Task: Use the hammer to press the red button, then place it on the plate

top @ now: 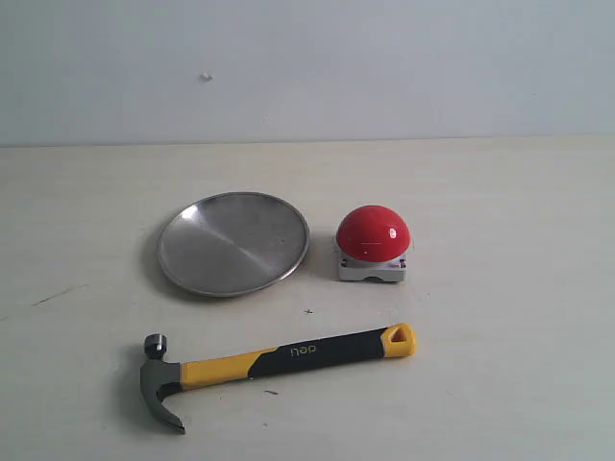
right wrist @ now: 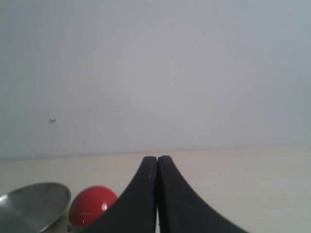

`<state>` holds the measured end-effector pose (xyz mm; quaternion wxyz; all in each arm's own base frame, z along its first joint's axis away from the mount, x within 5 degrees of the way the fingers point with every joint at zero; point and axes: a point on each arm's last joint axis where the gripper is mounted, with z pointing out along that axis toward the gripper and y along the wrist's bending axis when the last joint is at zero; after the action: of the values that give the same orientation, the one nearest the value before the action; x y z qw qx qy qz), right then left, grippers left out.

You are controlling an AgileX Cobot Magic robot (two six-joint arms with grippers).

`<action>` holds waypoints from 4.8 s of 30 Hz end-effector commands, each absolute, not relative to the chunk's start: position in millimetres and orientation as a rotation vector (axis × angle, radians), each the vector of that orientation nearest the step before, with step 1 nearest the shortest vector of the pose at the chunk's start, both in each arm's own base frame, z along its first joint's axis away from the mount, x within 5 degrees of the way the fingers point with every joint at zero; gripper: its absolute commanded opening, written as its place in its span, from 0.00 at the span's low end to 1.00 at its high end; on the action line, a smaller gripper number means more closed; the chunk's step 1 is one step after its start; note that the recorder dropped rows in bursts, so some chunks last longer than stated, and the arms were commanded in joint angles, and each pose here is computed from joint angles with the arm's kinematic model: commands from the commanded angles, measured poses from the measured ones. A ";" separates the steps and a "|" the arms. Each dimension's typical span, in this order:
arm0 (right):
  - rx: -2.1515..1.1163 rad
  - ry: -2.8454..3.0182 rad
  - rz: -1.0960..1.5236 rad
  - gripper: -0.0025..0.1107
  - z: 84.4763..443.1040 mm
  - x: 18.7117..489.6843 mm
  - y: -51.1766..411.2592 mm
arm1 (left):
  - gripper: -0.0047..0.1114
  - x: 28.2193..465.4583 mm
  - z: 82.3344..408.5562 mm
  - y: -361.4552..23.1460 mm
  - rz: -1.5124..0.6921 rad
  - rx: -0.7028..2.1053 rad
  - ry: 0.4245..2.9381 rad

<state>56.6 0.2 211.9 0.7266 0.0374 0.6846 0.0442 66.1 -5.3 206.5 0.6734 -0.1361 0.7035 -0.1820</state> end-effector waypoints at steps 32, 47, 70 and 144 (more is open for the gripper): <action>0.257 1.293 0.350 0.02 228.7 53.4 0.7 | 0.04 65.8 206.6 -6.0 -0.421 -0.302 1.581; 0.284 1.435 0.326 0.02 215.8 55.9 0.3 | 0.04 65.8 206.6 -6.0 -0.421 -0.302 1.581; 0.290 1.449 0.328 0.02 214.5 56.0 0.2 | 0.04 65.8 206.6 -6.0 -0.421 -0.302 1.581; -0.544 2.685 0.165 0.02 245.0 243.3 18.5 | 0.04 65.8 206.6 -6.0 -0.421 -0.302 1.581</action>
<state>238.6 13.4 256.3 0.2319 -0.1288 0.9635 0.0347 66.1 -5.3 206.5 0.6734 -0.1361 0.7035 -0.1820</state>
